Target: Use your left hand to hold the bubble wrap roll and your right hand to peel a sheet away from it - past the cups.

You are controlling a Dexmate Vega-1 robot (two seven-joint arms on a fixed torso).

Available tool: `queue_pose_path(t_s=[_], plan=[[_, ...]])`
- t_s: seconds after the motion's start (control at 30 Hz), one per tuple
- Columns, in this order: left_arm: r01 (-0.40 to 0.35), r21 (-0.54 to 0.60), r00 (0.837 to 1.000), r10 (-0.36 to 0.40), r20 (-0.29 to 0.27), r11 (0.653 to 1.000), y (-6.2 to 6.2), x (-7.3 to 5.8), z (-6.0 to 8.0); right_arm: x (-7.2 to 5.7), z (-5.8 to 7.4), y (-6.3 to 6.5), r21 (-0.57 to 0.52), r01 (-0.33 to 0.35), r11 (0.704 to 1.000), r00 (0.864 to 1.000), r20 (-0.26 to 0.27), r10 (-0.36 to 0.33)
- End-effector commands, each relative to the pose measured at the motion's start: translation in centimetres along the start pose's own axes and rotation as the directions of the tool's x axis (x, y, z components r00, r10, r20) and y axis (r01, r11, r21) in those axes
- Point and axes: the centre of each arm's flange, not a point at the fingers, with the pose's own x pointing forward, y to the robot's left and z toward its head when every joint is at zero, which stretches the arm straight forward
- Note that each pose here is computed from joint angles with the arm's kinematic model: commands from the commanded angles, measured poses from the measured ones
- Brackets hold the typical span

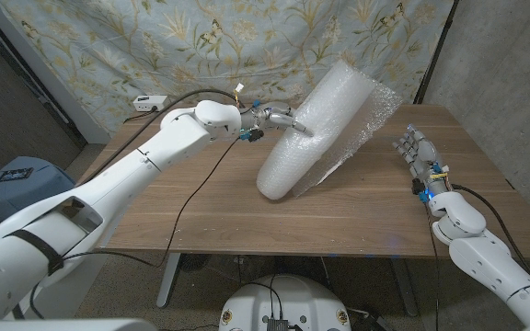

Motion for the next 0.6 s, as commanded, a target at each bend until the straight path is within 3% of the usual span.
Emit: queue_pose_path(t_s=[0.03, 0.6], plan=[[0.001, -0.132, 0.999, 0.004, 0.033, 0.991, -0.5, 0.4, -1.3, -0.3, 0.4, -0.6, -0.01, 0.005, 1.0, 1.0, 0.005, -0.005], [-0.029, -0.273, 0.998, 0.043, 0.043, 0.962, -0.4, 0.6, -3.2, -0.2, 0.6, -0.4, -0.016, -0.025, 1.0, 1.0, -0.005, 0.025]])
